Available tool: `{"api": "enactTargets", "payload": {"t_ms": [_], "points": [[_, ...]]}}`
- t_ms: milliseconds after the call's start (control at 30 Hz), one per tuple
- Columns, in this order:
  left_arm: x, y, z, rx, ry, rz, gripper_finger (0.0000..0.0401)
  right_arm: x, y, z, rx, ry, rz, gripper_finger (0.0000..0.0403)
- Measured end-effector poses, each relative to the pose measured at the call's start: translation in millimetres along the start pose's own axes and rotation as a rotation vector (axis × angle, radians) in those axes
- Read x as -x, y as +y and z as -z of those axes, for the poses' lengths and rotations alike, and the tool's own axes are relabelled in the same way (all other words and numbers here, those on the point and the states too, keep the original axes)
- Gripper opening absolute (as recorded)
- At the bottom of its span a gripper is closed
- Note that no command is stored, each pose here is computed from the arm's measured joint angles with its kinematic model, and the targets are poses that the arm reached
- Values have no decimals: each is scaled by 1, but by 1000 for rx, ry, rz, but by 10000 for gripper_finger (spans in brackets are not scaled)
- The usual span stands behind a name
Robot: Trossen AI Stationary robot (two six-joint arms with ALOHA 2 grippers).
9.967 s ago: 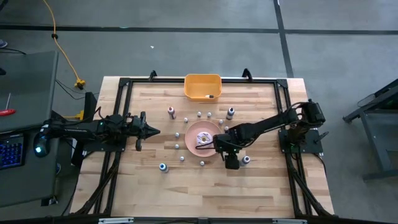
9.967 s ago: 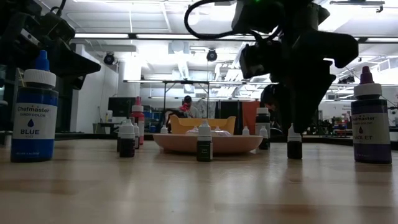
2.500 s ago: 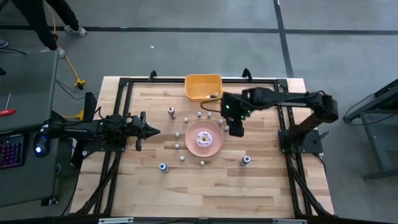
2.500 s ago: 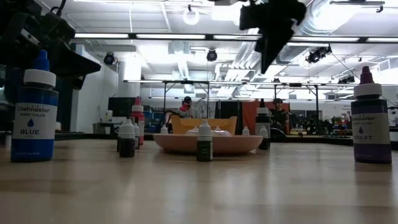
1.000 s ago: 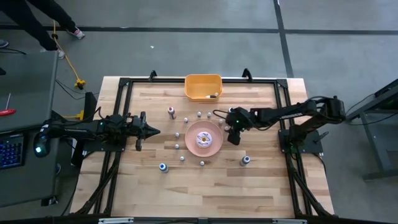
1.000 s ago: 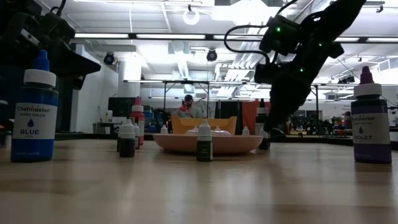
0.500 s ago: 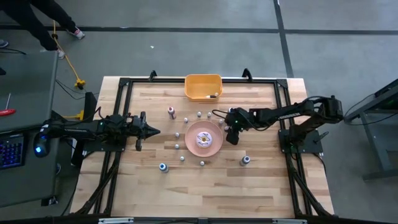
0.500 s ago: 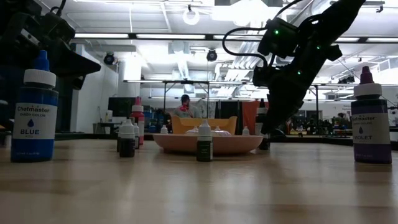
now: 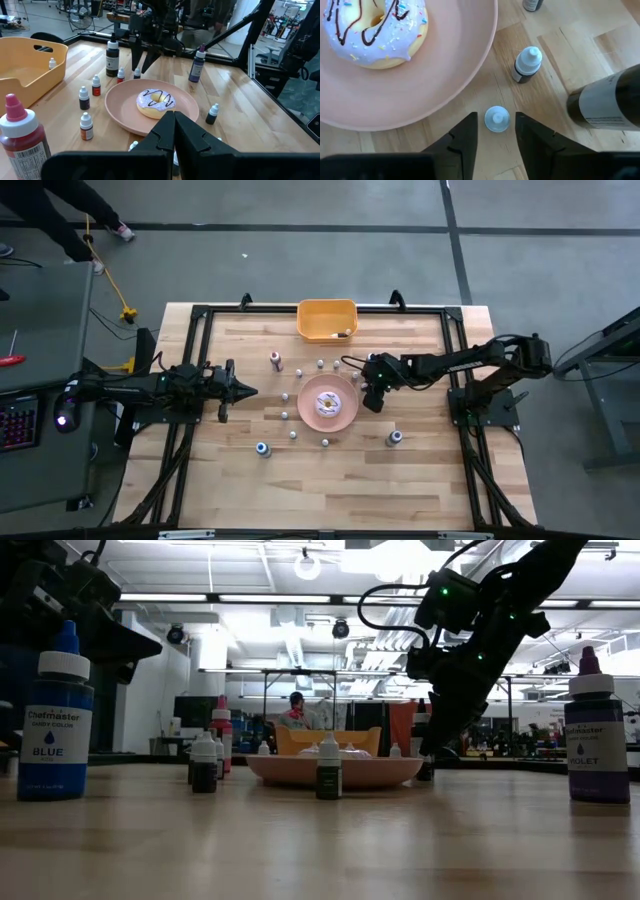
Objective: Pick & Place food coloring
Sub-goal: Put the small black food coloring bottle into the orange bin
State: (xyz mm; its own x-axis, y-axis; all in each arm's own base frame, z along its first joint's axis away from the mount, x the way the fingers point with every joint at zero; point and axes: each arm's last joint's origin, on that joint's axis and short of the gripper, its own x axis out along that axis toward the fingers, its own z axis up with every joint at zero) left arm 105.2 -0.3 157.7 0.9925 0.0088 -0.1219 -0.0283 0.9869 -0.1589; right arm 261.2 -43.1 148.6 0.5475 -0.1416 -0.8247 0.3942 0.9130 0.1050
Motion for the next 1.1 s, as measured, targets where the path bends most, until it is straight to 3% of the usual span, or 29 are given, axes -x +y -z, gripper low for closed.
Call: {"api": "enactTargets", "payload": {"t_ms": [600,1100], "points": [[0,0,0,0,0,0,1,0,0,0,-26,-7,17,60],[0,0,0,0,0,0,1,0,0,-1,-31,-11,4,48]]}}
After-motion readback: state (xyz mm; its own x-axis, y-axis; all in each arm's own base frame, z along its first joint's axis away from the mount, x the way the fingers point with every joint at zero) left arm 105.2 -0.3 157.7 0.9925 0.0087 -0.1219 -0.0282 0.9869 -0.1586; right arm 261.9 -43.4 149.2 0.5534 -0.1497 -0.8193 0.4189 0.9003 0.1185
